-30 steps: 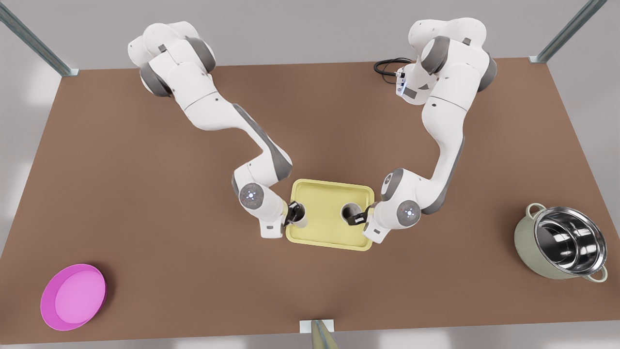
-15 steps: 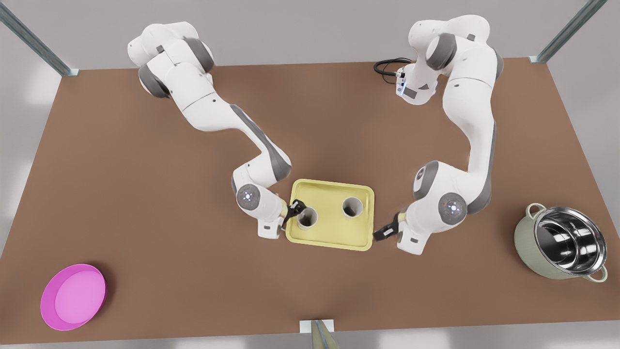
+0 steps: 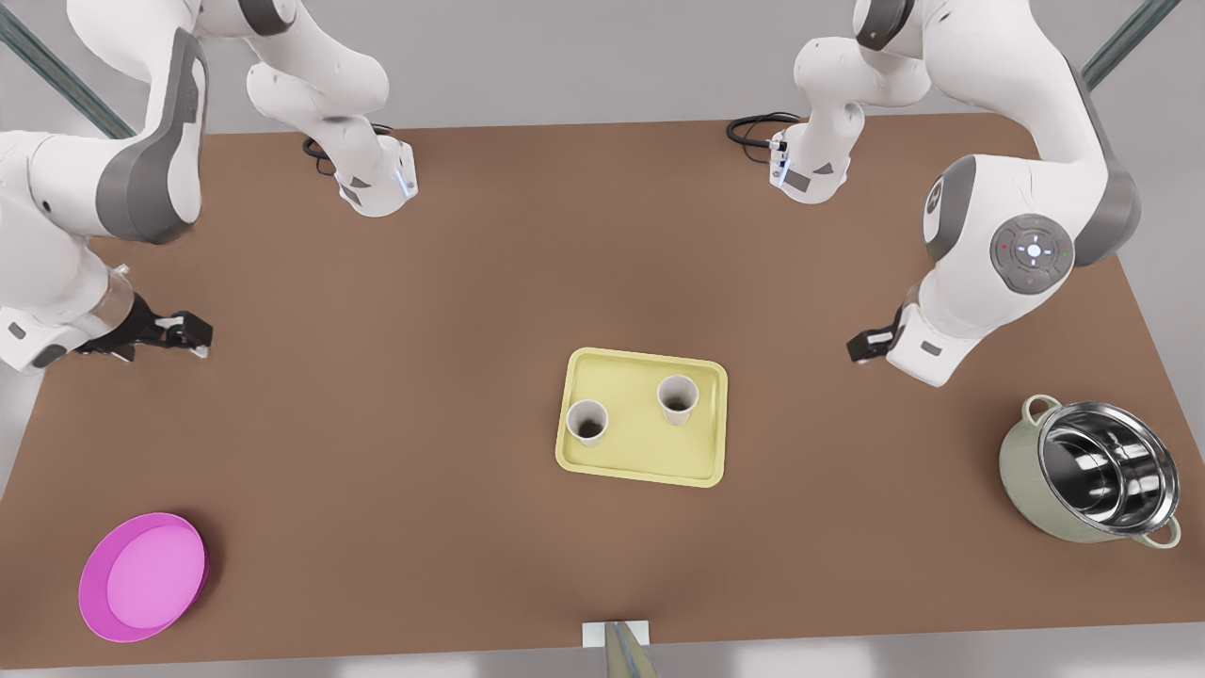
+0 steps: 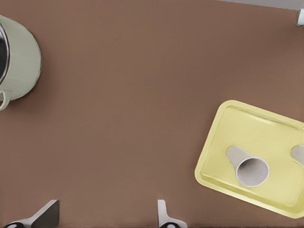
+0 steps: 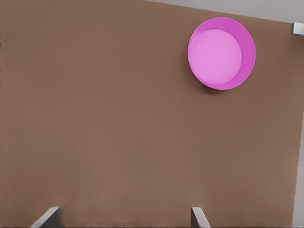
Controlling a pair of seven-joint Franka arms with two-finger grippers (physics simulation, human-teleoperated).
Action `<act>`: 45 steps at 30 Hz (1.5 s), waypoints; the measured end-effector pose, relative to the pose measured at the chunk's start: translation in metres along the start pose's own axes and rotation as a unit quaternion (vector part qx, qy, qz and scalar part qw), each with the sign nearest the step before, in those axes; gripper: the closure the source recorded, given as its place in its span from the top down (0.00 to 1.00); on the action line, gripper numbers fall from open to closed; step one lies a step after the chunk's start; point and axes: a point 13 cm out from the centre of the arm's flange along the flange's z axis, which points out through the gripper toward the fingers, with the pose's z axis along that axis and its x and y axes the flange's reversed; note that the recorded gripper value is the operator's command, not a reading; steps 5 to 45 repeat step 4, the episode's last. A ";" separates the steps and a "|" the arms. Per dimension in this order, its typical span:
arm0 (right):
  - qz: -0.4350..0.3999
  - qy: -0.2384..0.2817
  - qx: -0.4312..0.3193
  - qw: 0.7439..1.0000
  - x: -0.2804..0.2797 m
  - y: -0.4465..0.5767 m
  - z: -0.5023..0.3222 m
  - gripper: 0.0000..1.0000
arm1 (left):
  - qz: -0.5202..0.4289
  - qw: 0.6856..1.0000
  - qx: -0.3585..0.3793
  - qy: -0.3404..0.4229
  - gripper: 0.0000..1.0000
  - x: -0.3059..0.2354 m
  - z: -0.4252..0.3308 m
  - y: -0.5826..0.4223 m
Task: Use both arms to respectively pick up the white IKEA cups from the middle-left and middle-right positions, then place the white IKEA cups onto the middle-middle tray, ensuring that the cups remain upright and do not tip over
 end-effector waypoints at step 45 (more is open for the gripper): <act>-0.001 0.021 -0.005 1.000 0.022 0.003 -0.006 1.00 | 0.039 0.999 0.003 0.010 1.00 0.004 0.003 -0.003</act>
